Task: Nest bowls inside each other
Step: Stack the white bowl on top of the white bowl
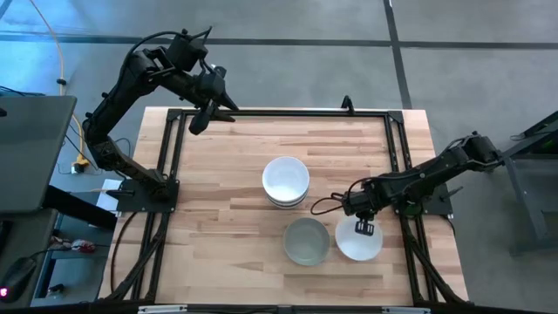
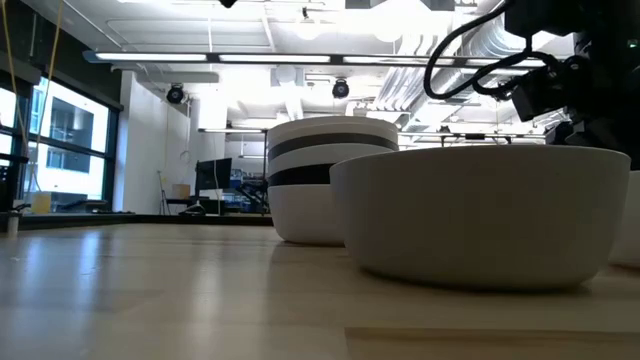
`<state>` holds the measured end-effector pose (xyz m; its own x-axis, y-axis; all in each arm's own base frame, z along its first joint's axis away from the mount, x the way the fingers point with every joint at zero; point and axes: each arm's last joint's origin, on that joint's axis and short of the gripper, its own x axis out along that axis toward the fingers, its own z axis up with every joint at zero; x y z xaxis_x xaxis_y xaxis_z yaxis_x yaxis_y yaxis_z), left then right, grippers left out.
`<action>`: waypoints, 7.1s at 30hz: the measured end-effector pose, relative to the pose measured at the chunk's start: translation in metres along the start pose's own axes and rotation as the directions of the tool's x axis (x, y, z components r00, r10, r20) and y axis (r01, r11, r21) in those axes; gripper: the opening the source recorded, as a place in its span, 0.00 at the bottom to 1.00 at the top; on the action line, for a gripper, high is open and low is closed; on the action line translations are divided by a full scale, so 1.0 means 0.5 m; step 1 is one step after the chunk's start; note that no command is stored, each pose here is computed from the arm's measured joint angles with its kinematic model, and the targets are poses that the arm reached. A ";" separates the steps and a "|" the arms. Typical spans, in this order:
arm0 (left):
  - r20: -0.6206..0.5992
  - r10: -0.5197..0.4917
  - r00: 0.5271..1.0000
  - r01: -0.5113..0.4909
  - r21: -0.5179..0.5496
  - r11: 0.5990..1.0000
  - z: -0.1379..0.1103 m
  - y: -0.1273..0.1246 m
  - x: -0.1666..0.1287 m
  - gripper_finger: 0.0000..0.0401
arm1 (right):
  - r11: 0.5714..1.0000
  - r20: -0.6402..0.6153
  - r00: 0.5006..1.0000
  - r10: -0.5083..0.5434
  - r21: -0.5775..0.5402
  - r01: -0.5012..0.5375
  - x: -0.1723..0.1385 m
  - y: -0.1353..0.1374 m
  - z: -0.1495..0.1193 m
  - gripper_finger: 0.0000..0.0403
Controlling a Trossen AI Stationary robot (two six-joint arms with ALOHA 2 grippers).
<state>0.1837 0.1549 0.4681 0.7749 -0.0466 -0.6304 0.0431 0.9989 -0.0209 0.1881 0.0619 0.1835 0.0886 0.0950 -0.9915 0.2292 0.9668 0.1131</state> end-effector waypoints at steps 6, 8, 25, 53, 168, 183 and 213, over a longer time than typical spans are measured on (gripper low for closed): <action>0.000 0.001 1.000 -0.001 0.001 1.000 0.000 0.000 0.000 0.40 | 1.000 -0.015 1.000 0.025 -0.014 -0.026 0.000 0.001 -0.001 0.01; 0.000 0.000 1.000 0.000 0.002 1.000 0.000 0.000 0.000 0.40 | 0.999 -0.024 0.999 0.044 -0.015 -0.044 -0.001 0.002 -0.002 0.00; 0.000 0.001 1.000 -0.001 0.002 1.000 0.000 0.000 0.000 0.40 | 0.997 -0.015 0.998 0.059 -0.044 -0.060 -0.097 0.021 0.028 0.00; -0.138 -0.025 0.990 0.008 -0.122 0.992 -0.079 0.052 0.050 0.40 | 0.994 0.113 0.993 -0.039 -0.093 0.050 -0.319 -0.096 0.239 0.00; -0.173 0.213 0.962 -0.261 -0.344 0.902 -0.198 0.081 -0.047 0.40 | 0.993 -0.001 0.999 0.032 -0.115 -0.032 -0.205 -0.235 0.500 0.00; -0.166 0.211 0.963 -0.258 -0.349 0.901 -0.196 0.080 -0.045 0.40 | 0.996 0.001 1.000 0.000 -0.090 0.001 -0.206 -0.237 0.501 0.00; -0.162 0.185 0.969 -0.230 -0.325 0.917 -0.186 0.072 -0.033 0.40 | 0.993 0.029 0.995 0.093 -0.074 -0.091 -0.198 -0.234 0.506 0.07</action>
<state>0.1141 0.1925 0.4055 0.6566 0.1417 -0.7408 -0.3439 0.9304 -0.1268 0.3977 -0.1206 0.2846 0.1373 0.1779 -0.9744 0.1480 0.9690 0.1978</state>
